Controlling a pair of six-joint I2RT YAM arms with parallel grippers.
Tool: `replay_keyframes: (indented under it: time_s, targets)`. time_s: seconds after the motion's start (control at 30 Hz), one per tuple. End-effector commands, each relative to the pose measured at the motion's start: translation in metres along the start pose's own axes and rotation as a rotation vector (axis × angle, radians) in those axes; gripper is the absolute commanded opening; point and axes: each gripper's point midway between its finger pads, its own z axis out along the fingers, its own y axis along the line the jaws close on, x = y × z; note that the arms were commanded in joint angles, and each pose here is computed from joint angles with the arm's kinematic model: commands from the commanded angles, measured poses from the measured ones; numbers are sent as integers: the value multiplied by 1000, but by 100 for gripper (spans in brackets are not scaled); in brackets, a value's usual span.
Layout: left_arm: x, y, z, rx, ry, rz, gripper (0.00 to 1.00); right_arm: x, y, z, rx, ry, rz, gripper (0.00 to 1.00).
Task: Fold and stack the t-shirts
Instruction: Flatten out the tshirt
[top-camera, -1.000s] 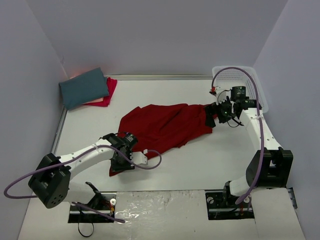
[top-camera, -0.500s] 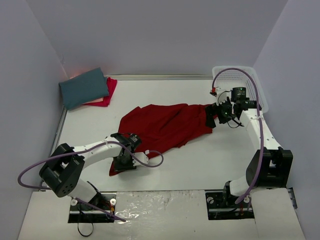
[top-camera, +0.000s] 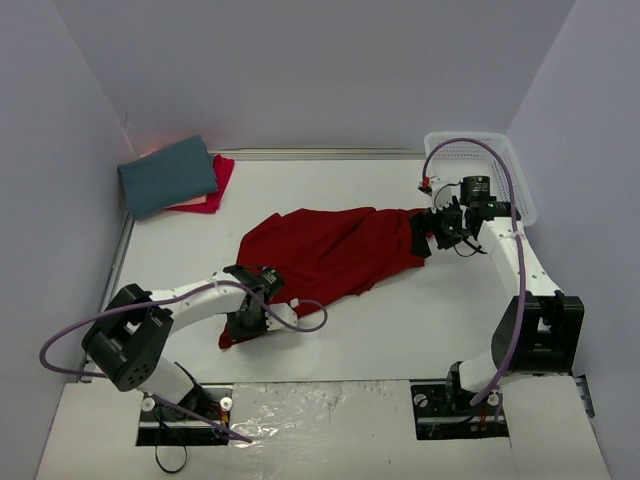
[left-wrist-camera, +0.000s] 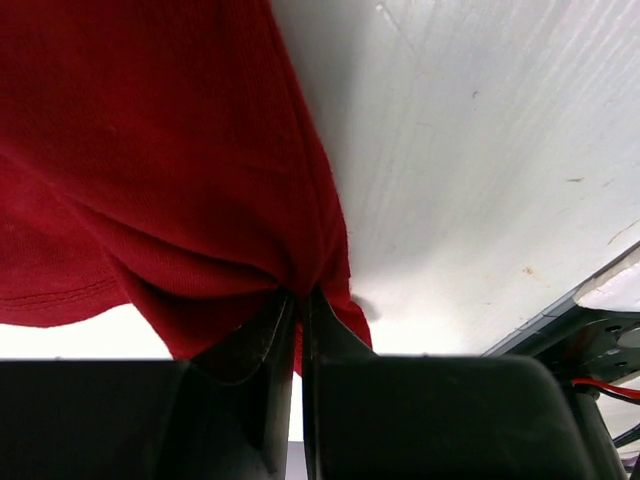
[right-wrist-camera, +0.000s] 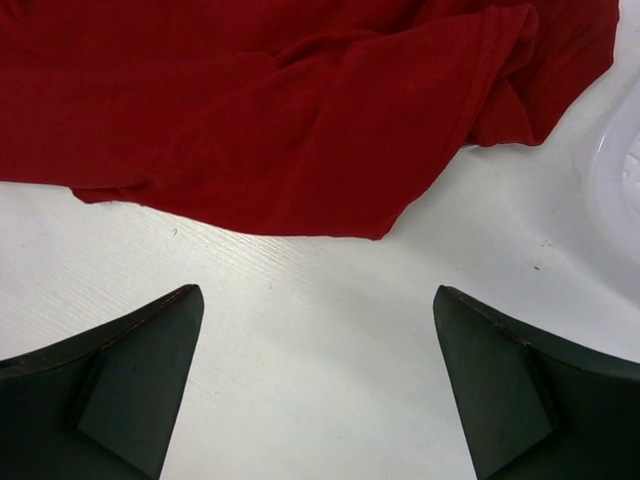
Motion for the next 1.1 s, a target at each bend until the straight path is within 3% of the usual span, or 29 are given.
replay_keyframes:
  time_s: [0.0, 0.23, 0.4, 0.73, 0.93, 1.07]
  targets:
    - [-7, 3, -18, -19, -32, -11, 2, 6, 1, 5, -1, 25, -14, 95]
    - [-13, 30, -71, -154, -155, -24, 2, 7, 1, 5, 3, 28, -16, 95]
    - [-8, 67, -109, -246, -206, -119, 2, 9, 0, 6, 7, 31, -15, 95]
    - [39, 165, -144, -609, -246, -558, 2, 4, 15, 7, -21, 21, -94, 95]
    - [81, 198, -149, -739, -210, -811, 2, 8, 41, 23, -38, 100, -236, 95]
    - [92, 205, -144, -745, -188, -883, 2, 13, 69, 30, -86, 149, -365, 89]
